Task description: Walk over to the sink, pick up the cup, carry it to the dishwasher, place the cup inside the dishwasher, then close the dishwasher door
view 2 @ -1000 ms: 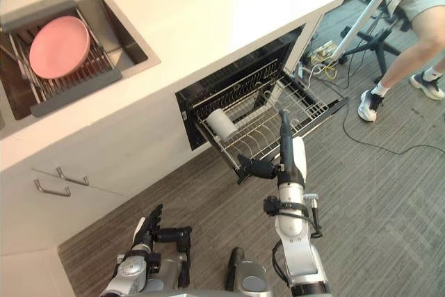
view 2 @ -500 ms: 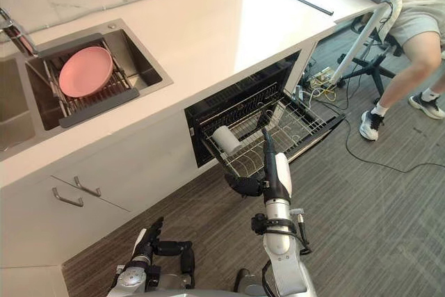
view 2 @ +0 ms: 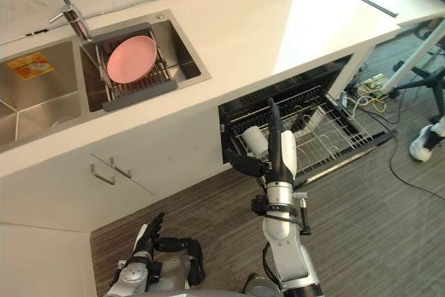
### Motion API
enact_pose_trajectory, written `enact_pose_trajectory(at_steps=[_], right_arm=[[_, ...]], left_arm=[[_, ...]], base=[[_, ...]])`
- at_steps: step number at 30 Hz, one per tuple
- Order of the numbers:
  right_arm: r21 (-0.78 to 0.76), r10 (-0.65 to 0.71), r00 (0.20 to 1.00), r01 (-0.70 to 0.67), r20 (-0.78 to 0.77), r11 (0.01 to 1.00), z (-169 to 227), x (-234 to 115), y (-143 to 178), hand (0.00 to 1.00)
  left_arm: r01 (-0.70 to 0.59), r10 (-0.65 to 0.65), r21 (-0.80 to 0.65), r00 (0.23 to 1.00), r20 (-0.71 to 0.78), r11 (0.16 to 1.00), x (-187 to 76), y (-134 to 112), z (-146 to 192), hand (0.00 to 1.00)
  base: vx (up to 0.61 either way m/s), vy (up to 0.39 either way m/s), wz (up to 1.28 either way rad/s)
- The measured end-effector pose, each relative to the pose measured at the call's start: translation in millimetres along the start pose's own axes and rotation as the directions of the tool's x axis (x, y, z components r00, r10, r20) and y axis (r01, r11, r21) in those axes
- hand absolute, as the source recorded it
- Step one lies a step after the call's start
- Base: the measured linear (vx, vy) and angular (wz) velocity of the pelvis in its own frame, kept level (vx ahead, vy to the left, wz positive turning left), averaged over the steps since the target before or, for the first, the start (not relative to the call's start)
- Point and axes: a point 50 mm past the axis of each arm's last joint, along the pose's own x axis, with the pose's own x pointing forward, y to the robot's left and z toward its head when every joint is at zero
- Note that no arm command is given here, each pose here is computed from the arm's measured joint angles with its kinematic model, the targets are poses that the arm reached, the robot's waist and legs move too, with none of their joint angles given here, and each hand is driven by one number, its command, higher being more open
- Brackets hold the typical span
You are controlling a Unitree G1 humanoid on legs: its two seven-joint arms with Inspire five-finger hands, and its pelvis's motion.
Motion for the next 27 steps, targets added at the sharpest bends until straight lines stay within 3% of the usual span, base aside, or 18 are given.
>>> enact_pose_trajectory(at_steps=[7, 13, 20, 27], right_arm=[[-0.041, -0.034, 0.999, 0.034, 0.015, 0.999, 0.7, 6.5, -5.6, 1.0], [-0.081, -0.026, 0.997, 0.032, 0.073, 0.996, 6.5, 13.8, -11.5, 1.0], [-0.164, -0.047, 0.997, 0.056, 0.058, 0.985, -4.0, 7.4, -35.0, 1.0], [-0.135, -0.051, 0.995, 0.063, 0.089, 0.989, 2.0, 6.0, -38.2, 1.0]], left_arm=[[-0.047, 0.047, 0.001, 0.999, -0.026, 0.999, -2.2, 8.7, -7.3, 1.0], [-0.023, 0.023, 0.005, 0.999, -0.028, 1.0, -3.8, 0.6, -8.4, 1.0], [0.038, -0.039, -0.031, 0.997, -0.064, 0.999, -9.0, -26.0, -13.8, 1.0], [0.044, -0.045, -0.043, 0.998, -0.038, 0.998, -6.8, -28.3, -6.8, 1.0]], base=[[0.34, 0.105, 0.57], [0.35, -0.114, 0.99], [0.26, -0.109, 0.48], [0.05, 0.029, 0.14]])
